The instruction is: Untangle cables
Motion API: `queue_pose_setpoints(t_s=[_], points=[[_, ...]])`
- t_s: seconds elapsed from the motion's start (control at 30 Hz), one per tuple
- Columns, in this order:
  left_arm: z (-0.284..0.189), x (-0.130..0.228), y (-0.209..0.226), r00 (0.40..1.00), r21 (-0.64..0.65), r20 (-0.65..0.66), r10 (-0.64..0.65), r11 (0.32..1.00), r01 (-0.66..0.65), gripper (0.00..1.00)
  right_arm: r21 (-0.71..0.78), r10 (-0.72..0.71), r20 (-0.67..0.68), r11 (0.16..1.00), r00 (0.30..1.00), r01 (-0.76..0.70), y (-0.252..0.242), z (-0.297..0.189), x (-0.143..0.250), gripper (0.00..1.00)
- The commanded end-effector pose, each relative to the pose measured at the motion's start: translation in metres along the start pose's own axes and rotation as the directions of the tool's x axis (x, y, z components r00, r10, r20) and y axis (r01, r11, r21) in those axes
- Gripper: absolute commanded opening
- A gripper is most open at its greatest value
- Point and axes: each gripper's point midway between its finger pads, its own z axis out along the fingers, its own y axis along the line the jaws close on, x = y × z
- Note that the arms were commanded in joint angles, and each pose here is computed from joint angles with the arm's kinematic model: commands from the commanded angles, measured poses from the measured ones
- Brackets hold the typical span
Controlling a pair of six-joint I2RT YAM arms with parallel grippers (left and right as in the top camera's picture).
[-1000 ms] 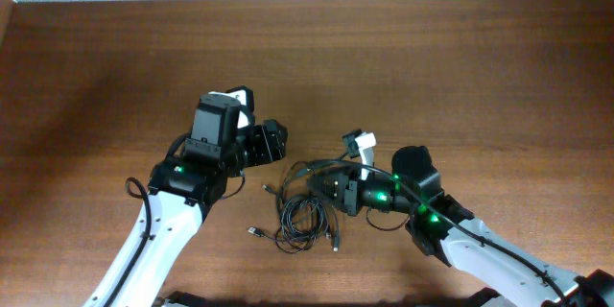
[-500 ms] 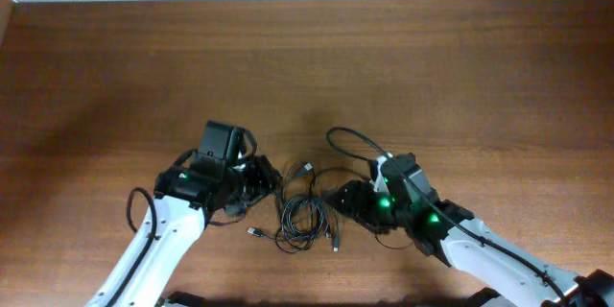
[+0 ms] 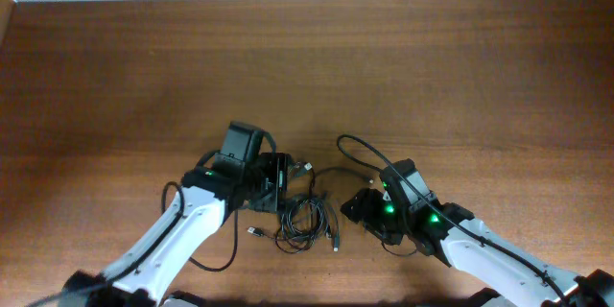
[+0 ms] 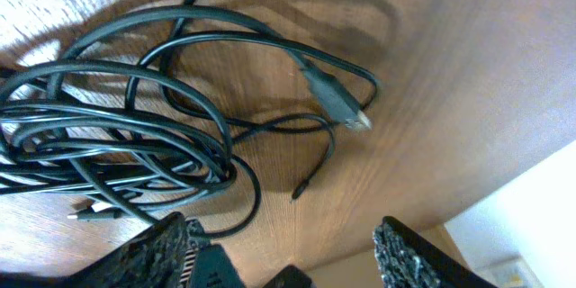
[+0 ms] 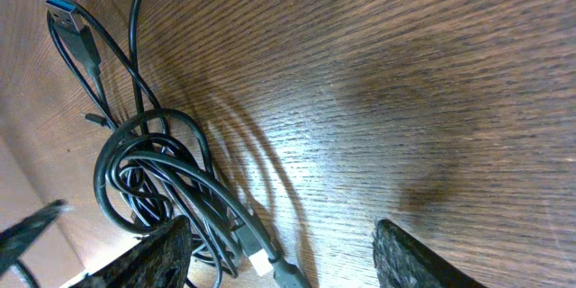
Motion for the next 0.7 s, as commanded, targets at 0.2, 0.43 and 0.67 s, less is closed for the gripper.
queue_pose_setpoints(t_s=[0.2, 0.43, 0.67], points=[[0.025, -0.019, 0.017, 0.989, -0.081, 0.078, -0.128, 0.988, 0.134, 0.71, 0.024, -0.031, 0.029, 0.999, 0.999, 0.031, -0.004, 0.0, -0.004, 0.66], [0.036, -0.025, 0.028, 0.985, -0.135, 0.089, -0.148, 0.978, 0.16, 0.65, 0.035, -0.029, 0.032, 0.999, 0.999, 0.027, -0.006, 0.0, -0.004, 0.66], [0.036, -0.009, 0.038, 0.985, -0.197, 0.003, -0.173, 0.966, 0.17, 0.53, 0.043, -0.028, 0.044, 0.999, 0.999, 0.026, -0.008, 0.0, -0.006, 0.71]])
